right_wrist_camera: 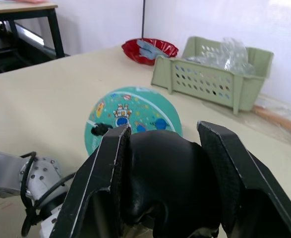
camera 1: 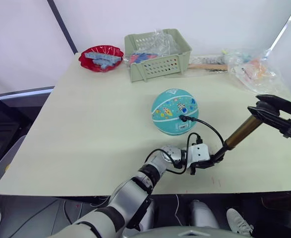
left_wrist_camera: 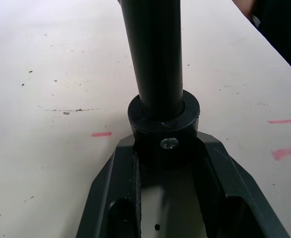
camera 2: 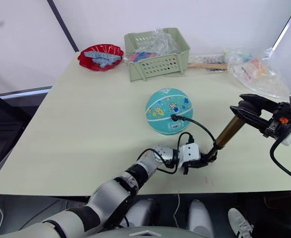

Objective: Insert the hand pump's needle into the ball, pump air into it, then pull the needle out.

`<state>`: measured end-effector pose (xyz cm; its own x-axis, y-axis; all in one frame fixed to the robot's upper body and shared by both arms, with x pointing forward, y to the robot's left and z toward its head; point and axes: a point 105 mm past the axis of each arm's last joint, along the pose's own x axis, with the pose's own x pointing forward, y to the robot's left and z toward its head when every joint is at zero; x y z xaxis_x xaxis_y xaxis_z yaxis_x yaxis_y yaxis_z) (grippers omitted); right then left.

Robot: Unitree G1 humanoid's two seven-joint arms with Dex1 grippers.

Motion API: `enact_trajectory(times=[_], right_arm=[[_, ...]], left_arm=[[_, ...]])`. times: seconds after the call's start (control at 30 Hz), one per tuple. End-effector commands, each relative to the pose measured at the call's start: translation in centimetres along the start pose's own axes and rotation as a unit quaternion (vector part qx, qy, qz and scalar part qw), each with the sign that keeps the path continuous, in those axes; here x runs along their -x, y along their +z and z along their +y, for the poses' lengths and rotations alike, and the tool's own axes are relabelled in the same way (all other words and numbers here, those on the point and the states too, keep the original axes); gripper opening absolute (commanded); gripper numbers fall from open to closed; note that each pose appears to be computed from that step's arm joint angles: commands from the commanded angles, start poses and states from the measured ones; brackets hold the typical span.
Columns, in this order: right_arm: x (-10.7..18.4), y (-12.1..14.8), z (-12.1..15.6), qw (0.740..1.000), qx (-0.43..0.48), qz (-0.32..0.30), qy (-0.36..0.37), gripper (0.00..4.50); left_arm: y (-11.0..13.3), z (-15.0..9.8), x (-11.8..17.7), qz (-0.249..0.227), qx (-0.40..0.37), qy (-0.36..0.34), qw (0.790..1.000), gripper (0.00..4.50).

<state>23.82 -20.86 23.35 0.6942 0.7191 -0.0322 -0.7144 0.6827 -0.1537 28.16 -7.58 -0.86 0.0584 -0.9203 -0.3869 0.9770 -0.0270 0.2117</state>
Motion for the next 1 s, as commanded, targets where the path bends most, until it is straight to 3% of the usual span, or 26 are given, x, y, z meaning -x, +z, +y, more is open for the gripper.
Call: enact_trajectory(times=[0.03,0.4,0.53,0.73,1.0], right_arm=[[-0.6,-2.2,1.5,0.999,-0.034,0.021,0.023,1.63],[-1.5,-9.4,5.0,0.994,-0.073,0.083,0.020,1.63],[-1.4,-10.9,5.4,0.993,-0.060,0.100,0.018,1.63],[-1.4,-9.0,5.0,0.997,-0.032,0.073,0.022,1.63],[-0.9,-1.3,3.1,0.999,0.020,-0.012,0.028,1.63]], left_arm=[[-4.2,-3.5,-0.1,0.074,0.028,-0.046,0.996,0.95],[-4.0,-3.7,-0.6,0.072,0.018,-0.037,0.997,0.95],[-3.9,-3.6,-0.6,0.068,0.014,-0.035,0.997,0.95],[-3.9,-3.6,-0.5,0.066,0.007,-0.034,0.997,0.95],[-4.0,-3.9,-0.5,0.067,0.003,-0.043,0.997,0.95]])
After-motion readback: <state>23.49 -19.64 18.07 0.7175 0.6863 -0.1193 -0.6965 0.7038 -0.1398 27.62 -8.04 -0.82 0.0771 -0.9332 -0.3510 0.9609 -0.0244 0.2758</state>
